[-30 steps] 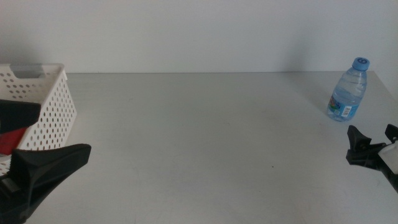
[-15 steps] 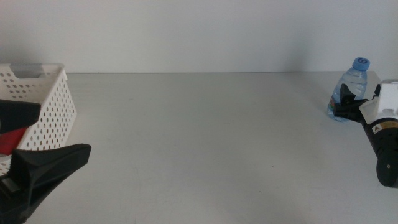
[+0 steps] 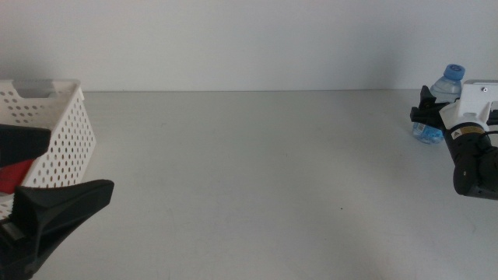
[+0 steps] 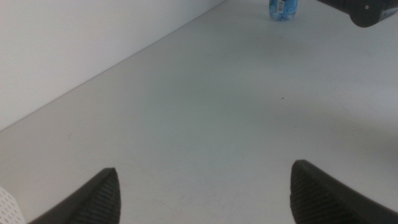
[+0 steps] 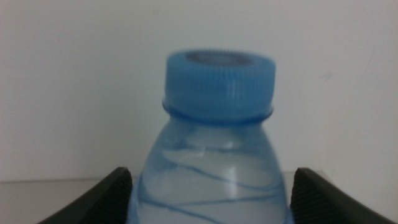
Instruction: Use arms to grab the bottles and put them into the dustbin to the left of the table.
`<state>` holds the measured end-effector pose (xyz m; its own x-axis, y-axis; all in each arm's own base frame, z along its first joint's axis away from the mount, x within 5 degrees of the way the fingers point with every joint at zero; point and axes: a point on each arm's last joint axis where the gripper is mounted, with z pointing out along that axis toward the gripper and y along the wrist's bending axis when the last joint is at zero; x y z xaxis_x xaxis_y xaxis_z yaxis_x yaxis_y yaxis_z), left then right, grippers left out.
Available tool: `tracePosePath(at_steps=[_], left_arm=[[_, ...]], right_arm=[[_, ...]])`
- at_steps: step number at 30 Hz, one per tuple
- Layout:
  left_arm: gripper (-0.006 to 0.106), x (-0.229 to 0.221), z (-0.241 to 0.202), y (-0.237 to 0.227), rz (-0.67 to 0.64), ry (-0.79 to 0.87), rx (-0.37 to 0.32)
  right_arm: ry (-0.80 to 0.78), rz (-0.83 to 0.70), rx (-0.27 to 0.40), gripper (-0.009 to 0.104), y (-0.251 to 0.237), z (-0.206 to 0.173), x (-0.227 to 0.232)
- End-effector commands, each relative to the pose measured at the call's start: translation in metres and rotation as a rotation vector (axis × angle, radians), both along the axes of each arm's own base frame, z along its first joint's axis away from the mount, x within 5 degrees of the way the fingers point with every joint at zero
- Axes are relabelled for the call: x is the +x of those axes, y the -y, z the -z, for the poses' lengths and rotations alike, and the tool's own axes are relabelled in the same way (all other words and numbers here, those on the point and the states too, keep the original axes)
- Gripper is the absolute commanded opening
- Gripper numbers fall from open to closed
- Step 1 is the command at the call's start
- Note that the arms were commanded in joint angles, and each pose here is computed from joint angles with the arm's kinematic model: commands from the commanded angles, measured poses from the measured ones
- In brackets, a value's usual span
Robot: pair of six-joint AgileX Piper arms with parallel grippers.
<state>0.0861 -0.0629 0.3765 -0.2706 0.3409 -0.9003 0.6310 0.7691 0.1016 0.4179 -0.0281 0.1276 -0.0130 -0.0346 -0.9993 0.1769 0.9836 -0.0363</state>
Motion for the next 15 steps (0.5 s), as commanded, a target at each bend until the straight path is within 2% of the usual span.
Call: tracePosePath(at_steps=[1,13,15], left_arm=[[0.094,0.002,-0.013,0.002,-0.001,0.066,-0.068],[0.094,0.002,-0.013,0.002,-0.001,0.066,-0.068],[0.094,0.002,-0.013,0.002,-0.001,0.066,-0.068]], right_arm=[[0.091,0.020,-0.019,0.064,0.009,-0.024,0.009],[0.086,0.023,-0.014,0.064,0.011,-0.017,0.023],[0.058,0.014,-0.011,0.044,0.011,-0.015,0.023]])
